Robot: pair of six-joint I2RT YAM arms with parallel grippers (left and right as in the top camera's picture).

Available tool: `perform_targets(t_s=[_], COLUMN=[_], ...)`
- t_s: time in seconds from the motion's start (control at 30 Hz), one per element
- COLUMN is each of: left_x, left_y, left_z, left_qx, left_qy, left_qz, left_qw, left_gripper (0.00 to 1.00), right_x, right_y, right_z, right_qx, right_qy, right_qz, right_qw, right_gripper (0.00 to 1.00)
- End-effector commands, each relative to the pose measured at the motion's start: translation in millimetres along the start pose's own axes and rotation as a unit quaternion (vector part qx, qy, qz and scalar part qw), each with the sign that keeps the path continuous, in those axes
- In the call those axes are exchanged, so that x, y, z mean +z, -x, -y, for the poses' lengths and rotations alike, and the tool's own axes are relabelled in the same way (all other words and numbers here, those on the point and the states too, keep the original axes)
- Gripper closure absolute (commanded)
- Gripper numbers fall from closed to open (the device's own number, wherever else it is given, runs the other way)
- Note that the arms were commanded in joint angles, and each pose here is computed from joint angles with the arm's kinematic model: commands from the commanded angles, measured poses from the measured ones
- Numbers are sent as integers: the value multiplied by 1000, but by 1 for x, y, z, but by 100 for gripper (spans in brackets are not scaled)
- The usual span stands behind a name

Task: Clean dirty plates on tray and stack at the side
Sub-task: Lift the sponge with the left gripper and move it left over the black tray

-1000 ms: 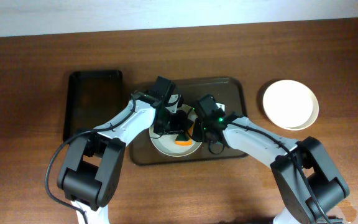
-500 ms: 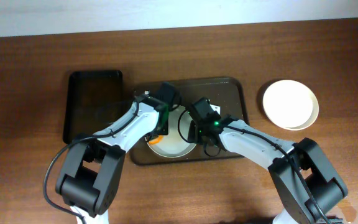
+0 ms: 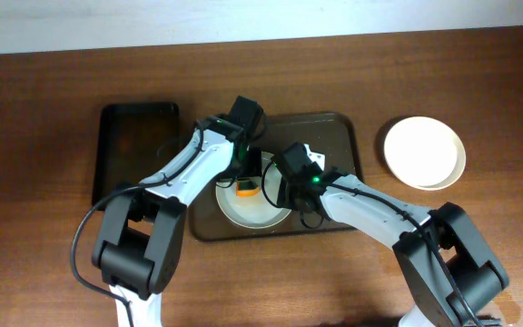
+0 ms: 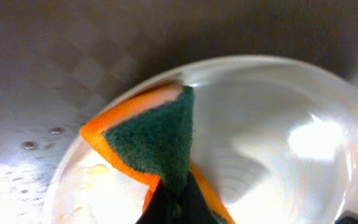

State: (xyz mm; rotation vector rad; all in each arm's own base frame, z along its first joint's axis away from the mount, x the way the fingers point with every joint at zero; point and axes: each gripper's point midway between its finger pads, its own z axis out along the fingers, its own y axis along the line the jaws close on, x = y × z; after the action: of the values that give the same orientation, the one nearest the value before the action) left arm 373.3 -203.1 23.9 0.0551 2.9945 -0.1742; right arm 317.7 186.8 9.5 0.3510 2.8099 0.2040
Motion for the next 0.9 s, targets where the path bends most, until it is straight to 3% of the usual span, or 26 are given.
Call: perform_targets(t_s=[0.0,0.1,0.23,0.3,0.43,0.63,0.67,0.73,0.77,0.8,0.83,0.87], left_x=[35,37,-8,-30,-92,-162,-161,-148,-146,-146,-146,-147], left_y=[-28,-24,-23,-18,-1,7,6,4,4,3,3,3], left_z=[1,-40,-120,-126,-110,-108,-112,-97,-98,-106,-112,-117], left_qx=[25,34,25,17,-46,-86,-77,-34,-30,-42,-50,-56], left_qy=[-14,101,338,374,342,202,174,31,8,4,6,7], left_qz=[-64,-48,-26,-18,21,71,51,1,-5,-8,-10,-10], left_qw=[998,993,940,927,939,973,980,999,1000,999,999,998], left_gripper=[100,100,100,100,100,100,100,100,100,100,100,100], right_x=[2,2,1,1,-2,-60,-80,-124,-136,-144,-144,-133], right_y=[1,0,3,3,8,48,61,79,81,80,76,64], right_z=[12,12,10,11,11,-10,-11,-23,-23,-21,-19,-16], right_qx=[1,1,-2,-3,-28,-141,-154,-196,-199,-200,-201,-203], right_qy=[-21,-22,-19,-20,-30,-57,-74,-74,-77,-81,-82,-80], right_qz=[5,5,8,7,15,24,33,39,36,28,18,-6], right_qw=[1000,1000,1000,1000,999,988,985,977,976,976,976,976], right_gripper=[96,96,96,96,96,96,96,96,96,87,64,51])
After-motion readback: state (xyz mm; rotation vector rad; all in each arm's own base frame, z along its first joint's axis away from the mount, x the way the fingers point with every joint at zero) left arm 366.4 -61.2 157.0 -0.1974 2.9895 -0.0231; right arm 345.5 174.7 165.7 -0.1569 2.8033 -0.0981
